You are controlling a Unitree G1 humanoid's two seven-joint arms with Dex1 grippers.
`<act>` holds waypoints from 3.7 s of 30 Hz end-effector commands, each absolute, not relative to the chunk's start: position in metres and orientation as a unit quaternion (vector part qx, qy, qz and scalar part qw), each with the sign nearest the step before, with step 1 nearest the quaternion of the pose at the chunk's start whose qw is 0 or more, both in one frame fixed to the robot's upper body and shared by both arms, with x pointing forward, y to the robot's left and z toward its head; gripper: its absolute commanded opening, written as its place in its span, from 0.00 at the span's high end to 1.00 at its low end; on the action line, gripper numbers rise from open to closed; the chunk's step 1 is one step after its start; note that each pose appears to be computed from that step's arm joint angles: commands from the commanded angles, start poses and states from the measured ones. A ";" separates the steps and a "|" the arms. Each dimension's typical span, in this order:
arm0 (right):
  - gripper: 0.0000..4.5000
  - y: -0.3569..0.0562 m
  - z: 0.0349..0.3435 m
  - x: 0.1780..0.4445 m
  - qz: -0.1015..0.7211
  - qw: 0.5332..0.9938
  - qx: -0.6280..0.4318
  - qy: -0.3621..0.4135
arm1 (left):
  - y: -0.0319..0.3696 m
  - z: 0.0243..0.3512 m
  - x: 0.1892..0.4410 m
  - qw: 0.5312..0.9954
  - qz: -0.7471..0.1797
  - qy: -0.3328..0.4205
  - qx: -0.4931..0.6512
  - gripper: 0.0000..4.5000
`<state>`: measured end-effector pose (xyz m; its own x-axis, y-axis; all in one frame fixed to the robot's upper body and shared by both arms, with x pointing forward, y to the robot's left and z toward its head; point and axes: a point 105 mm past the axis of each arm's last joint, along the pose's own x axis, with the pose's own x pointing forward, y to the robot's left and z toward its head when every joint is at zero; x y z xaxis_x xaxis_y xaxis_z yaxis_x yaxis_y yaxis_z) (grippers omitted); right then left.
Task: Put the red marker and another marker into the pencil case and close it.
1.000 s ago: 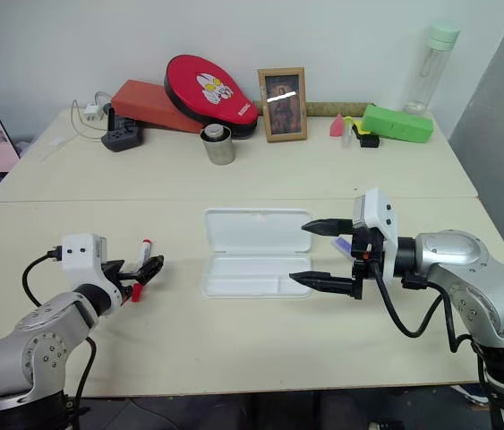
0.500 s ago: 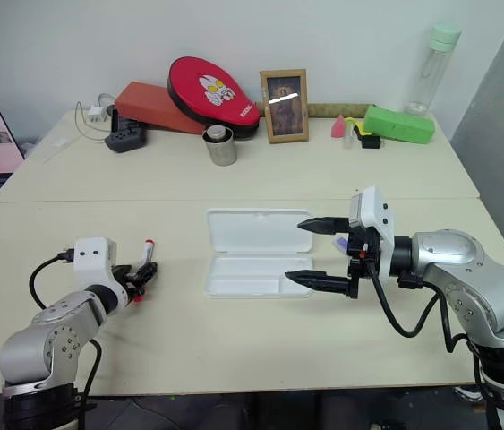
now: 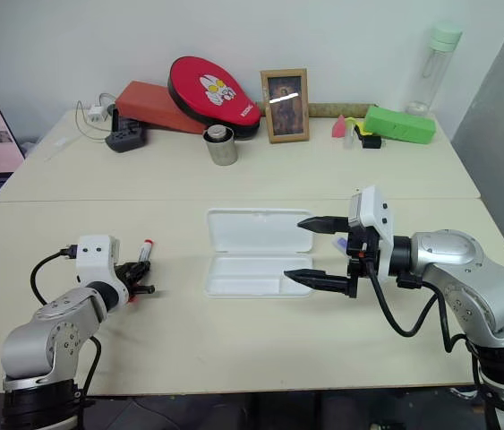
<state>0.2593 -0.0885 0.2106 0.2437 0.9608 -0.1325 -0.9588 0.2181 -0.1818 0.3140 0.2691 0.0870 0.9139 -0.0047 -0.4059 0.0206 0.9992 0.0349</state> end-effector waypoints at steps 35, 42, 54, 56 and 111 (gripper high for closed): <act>0.00 -0.130 0.213 0.228 0.435 0.888 -0.142 -0.041 | 0.085 0.139 0.349 0.691 -0.624 0.108 0.350 0.91; 0.00 -0.130 0.214 0.229 0.435 0.888 -0.144 -0.040 | 0.077 0.137 0.351 0.695 -0.620 0.103 0.348 0.91; 0.00 -0.131 0.214 0.232 0.436 0.887 -0.147 -0.039 | 0.067 0.149 0.337 0.693 -0.645 0.090 0.309 0.48; 0.00 -0.131 0.214 0.232 0.436 0.887 -0.147 -0.039 | 0.067 0.149 0.335 0.692 -0.643 0.091 0.316 0.36; 0.76 -0.135 0.166 0.300 0.481 0.841 -0.228 0.094 | 0.080 0.196 0.280 0.787 -0.601 -0.035 0.136 0.00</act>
<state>0.3153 -0.1529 0.1404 0.6053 0.6749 -0.4221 -0.7920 0.5637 -0.2346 0.2937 0.0694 0.1855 0.2869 -0.9524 -0.1031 0.9405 0.2596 0.2194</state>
